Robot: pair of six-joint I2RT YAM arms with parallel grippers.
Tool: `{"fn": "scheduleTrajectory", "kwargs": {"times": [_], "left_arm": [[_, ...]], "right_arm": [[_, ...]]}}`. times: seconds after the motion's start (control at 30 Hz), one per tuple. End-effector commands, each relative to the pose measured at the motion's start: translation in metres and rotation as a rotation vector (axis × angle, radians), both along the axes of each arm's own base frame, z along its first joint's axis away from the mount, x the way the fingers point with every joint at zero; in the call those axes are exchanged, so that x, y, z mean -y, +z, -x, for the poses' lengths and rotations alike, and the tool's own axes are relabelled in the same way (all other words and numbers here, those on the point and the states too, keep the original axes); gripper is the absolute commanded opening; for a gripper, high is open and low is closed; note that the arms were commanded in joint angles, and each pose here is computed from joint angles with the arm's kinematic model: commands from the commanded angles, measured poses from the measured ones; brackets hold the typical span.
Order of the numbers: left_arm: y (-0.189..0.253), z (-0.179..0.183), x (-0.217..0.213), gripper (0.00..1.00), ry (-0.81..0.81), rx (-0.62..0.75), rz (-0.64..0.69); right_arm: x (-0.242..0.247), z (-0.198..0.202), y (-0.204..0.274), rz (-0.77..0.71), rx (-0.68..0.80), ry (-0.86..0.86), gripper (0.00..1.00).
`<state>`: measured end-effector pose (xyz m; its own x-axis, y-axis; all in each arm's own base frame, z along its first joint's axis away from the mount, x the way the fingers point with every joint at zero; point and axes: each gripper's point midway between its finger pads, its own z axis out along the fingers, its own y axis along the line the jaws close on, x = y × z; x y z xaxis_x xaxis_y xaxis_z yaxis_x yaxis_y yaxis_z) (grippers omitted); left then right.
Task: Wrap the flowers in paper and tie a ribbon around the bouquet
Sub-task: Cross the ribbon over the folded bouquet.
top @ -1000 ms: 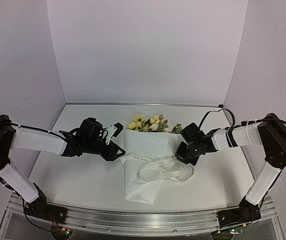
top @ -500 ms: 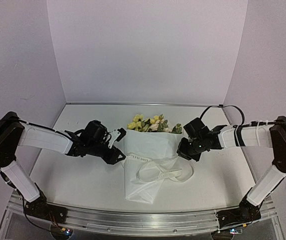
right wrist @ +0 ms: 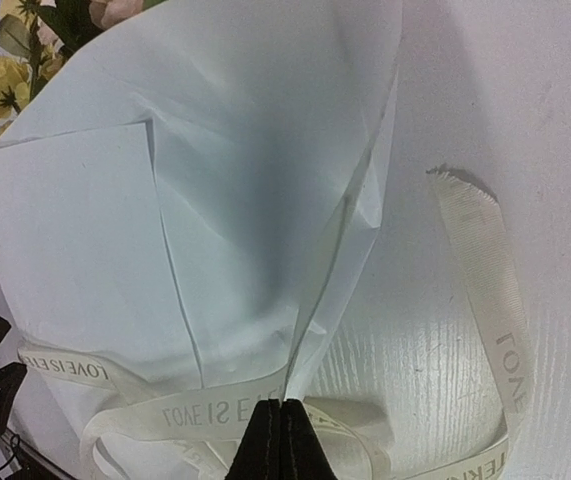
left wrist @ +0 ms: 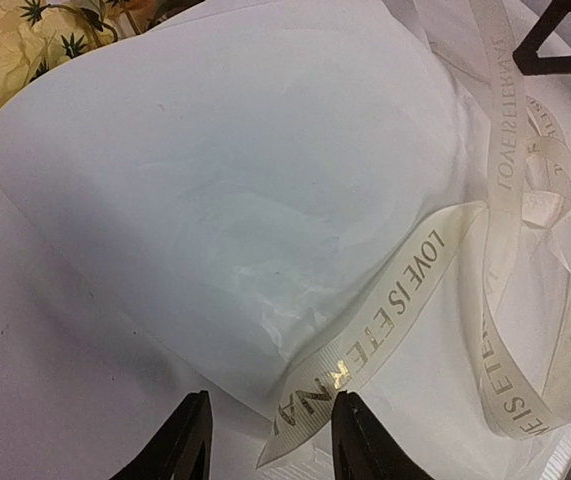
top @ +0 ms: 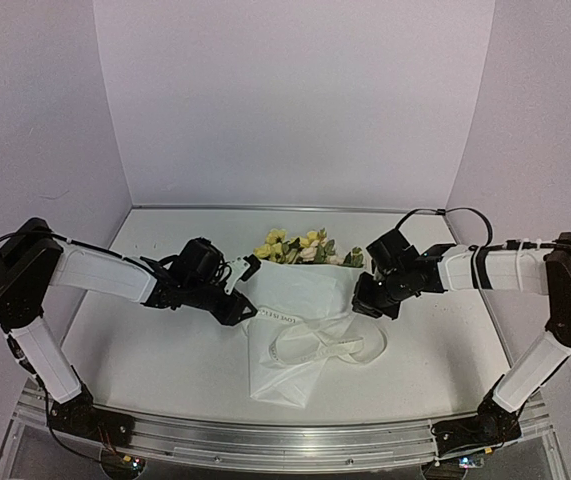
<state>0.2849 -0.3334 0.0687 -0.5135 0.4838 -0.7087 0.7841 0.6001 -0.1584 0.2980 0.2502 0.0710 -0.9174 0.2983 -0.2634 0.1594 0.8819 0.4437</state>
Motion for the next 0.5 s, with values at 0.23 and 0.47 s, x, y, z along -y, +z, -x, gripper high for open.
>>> {"fn": "scheduleTrajectory", "kwargs": {"times": [0.23, 0.47], "left_arm": [[0.015, -0.002, 0.02, 0.2, -0.064, 0.024, 0.038], [0.023, -0.004, 0.021, 0.01, -0.058, 0.039, 0.052]], "right_arm": [[-0.079, -0.003, 0.084, -0.304, 0.007, 0.252, 0.0], [-0.137, 0.011, 0.099, -0.47, -0.119, 0.363, 0.0]]}}
